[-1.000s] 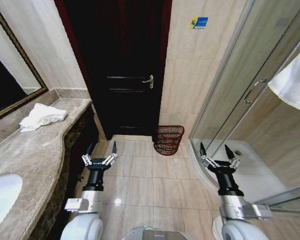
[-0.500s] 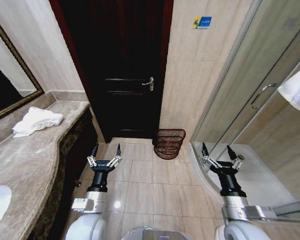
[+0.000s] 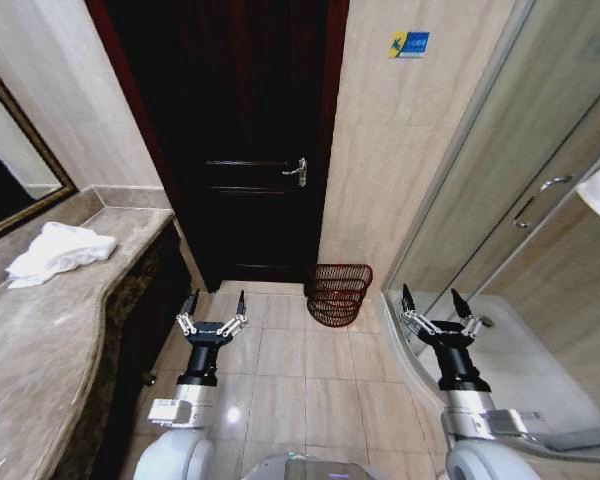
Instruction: Discard the used towel into the hamper.
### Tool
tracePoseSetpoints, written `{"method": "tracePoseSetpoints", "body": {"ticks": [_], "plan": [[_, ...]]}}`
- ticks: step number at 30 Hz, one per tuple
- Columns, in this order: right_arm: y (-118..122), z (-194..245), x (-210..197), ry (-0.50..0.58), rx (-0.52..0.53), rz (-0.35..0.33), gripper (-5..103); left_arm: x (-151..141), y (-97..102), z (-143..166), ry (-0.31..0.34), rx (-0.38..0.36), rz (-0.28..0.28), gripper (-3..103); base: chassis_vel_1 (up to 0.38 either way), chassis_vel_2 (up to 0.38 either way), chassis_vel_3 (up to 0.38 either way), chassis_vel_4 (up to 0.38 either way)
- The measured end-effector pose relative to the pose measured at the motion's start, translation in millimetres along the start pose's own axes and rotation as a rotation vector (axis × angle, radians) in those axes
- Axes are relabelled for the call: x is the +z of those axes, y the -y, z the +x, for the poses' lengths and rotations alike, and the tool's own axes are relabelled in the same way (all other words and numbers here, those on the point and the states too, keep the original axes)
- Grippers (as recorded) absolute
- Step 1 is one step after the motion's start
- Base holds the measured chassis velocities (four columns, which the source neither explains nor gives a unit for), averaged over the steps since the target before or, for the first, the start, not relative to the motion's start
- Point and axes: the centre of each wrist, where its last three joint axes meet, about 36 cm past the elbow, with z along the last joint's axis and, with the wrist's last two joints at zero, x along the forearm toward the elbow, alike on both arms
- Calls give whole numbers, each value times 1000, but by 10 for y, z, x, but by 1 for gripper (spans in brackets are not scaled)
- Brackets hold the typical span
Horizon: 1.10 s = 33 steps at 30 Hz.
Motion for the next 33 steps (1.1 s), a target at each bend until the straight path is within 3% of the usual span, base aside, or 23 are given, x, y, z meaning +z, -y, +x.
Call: {"method": "tracePoseSetpoints", "body": {"ticks": [8,18,33], "plan": [[-4,-2,9,1,2,-3,100,4,-12,-5,6,-3,-10,101,-141,141,132,-153],[-1,-1,16,1,3,-3,100,49,-25,-7,41,0,-10,93,-148,133,145,-138],[5,-3,89,21,1,-2,100,145,-30,-29,48,-3,-12,94,-162,160,163,-159]]}}
